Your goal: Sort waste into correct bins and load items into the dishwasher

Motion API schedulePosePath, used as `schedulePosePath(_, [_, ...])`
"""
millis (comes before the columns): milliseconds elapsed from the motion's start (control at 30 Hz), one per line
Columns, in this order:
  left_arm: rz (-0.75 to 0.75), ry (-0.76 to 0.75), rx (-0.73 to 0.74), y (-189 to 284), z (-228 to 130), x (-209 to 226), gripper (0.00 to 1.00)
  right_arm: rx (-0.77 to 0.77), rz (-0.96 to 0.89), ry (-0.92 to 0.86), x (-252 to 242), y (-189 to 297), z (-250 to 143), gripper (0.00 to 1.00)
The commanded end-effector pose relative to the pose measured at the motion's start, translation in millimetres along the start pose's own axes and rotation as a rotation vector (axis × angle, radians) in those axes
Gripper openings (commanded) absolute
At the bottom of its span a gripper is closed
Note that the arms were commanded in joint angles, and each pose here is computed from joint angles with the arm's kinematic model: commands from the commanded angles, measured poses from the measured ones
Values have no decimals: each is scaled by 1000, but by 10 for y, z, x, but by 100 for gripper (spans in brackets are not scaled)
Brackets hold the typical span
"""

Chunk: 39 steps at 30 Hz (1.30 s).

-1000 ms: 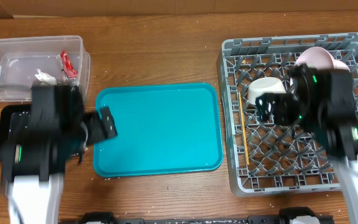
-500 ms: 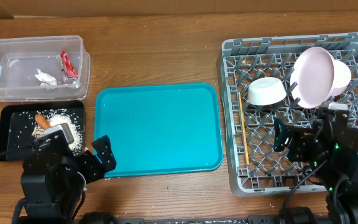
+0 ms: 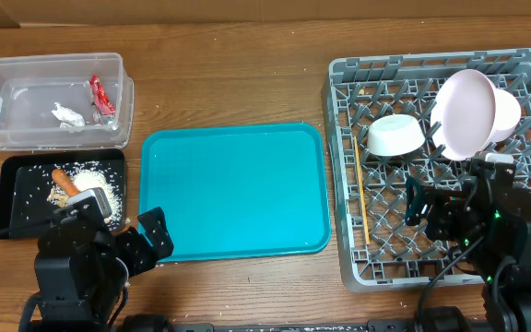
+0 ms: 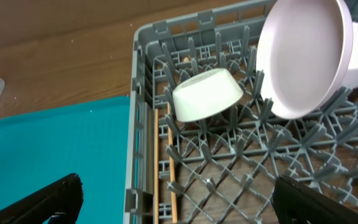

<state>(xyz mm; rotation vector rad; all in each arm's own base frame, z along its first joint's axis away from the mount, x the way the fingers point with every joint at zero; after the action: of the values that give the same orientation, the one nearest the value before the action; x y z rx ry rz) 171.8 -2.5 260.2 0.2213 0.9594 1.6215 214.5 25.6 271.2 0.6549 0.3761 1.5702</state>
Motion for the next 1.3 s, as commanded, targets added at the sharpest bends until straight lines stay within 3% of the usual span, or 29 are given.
schedulePosePath(0, [11,10,-8,4,0,25,100,20,-22,-5,-44,-14,-56,100])
schedulePosePath(300, [11,10,-8,4,-1,25,100,-67,19,0,-6,174,-117,100])
schedulePosePath(567, [11,10,-8,4,0,25,100,-286,56,14,-50,286,-336,100])
schedulePosePath(767, [11,10,-8,4,-1,25,100,-456,88,23,-90,104,-486,100])
schedulePosePath(1133, [11,10,-8,4,-1,25,100,-762,90,59,-161,-429,-305,100])
schedulePosePath(1267, [11,10,-8,4,-1,25,100,-779,83,163,-133,-518,-373,100])
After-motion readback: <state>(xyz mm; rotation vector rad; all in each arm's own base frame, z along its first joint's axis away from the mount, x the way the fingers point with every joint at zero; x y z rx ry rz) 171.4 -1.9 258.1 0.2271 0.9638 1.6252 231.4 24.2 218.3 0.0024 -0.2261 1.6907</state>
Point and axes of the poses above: each gripper's point midway between its finger pads, its own y axis back along the fingers, its own x axis along the line the jaws close on, z = x × y, the point moved 1 cm from there along y, back along the fingers, and after that the axes turned 2 degrees about y, right-handed, at the moved point
